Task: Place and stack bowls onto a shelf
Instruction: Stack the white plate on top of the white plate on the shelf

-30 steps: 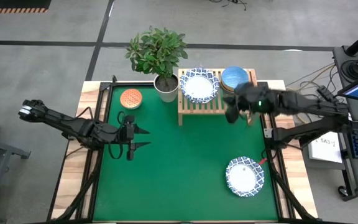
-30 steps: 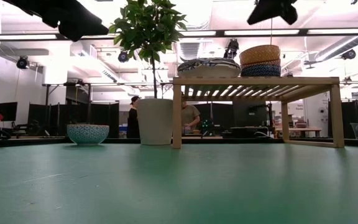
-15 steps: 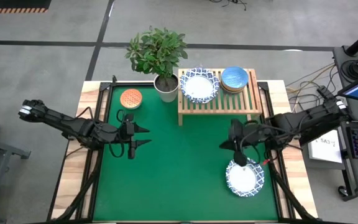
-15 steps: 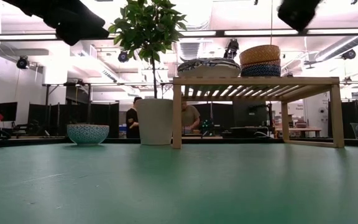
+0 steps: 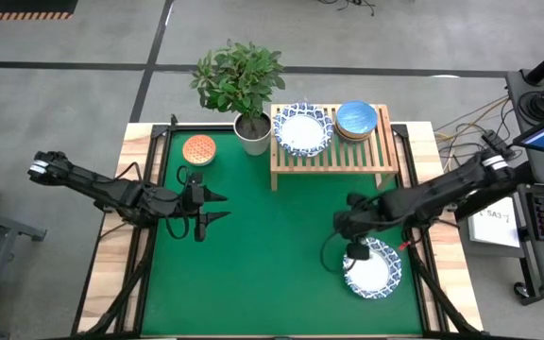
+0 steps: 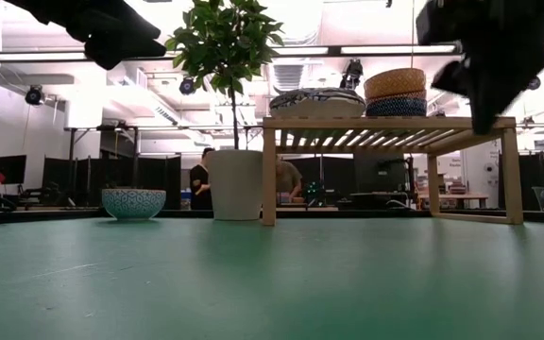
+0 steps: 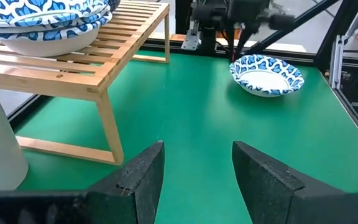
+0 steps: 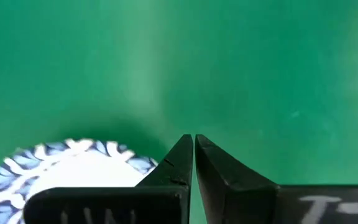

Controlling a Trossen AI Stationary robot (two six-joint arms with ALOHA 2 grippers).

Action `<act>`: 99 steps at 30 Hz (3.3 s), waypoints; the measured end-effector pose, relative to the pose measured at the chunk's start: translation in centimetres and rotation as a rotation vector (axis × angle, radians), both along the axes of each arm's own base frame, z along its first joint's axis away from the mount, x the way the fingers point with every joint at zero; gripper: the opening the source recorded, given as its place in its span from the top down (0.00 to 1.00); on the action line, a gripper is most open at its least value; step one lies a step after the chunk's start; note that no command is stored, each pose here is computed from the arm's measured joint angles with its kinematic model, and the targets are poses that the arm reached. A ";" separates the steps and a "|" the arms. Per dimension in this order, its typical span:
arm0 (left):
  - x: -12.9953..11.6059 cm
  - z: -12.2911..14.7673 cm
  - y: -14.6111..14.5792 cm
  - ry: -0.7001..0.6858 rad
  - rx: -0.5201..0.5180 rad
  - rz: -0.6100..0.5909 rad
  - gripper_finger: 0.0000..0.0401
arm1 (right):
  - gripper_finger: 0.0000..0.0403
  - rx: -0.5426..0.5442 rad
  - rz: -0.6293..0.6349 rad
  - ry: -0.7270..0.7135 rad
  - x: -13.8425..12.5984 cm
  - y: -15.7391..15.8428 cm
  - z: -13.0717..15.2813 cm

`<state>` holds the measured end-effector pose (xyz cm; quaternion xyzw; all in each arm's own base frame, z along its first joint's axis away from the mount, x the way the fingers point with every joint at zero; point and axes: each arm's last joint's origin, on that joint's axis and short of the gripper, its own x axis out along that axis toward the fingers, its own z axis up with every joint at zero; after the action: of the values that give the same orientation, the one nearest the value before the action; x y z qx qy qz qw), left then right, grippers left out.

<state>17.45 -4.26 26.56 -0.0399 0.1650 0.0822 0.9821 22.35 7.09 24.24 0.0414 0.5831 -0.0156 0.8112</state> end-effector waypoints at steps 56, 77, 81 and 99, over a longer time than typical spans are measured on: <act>0.0 0.1 0.1 0.011 0.089 0.006 0.57 | 0.97 0.101 0.174 0.290 3.1 1.6 -4.4; 0.0 2.0 0.4 -0.005 0.237 0.082 0.57 | 0.98 -0.086 -0.338 -0.444 7.9 -6.4 16.7; -0.1 1.9 0.4 0.004 0.239 0.081 0.57 | 0.98 -0.207 -0.477 -0.482 6.4 -9.5 19.7; -0.1 1.8 0.4 0.016 0.243 0.079 0.57 | 0.98 -0.235 -0.783 -0.469 2.1 -21.1 21.3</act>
<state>17.35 -3.82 28.33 0.0736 0.1597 0.1406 0.9743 24.46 -14.01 45.51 0.1682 0.3191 -0.3765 0.8533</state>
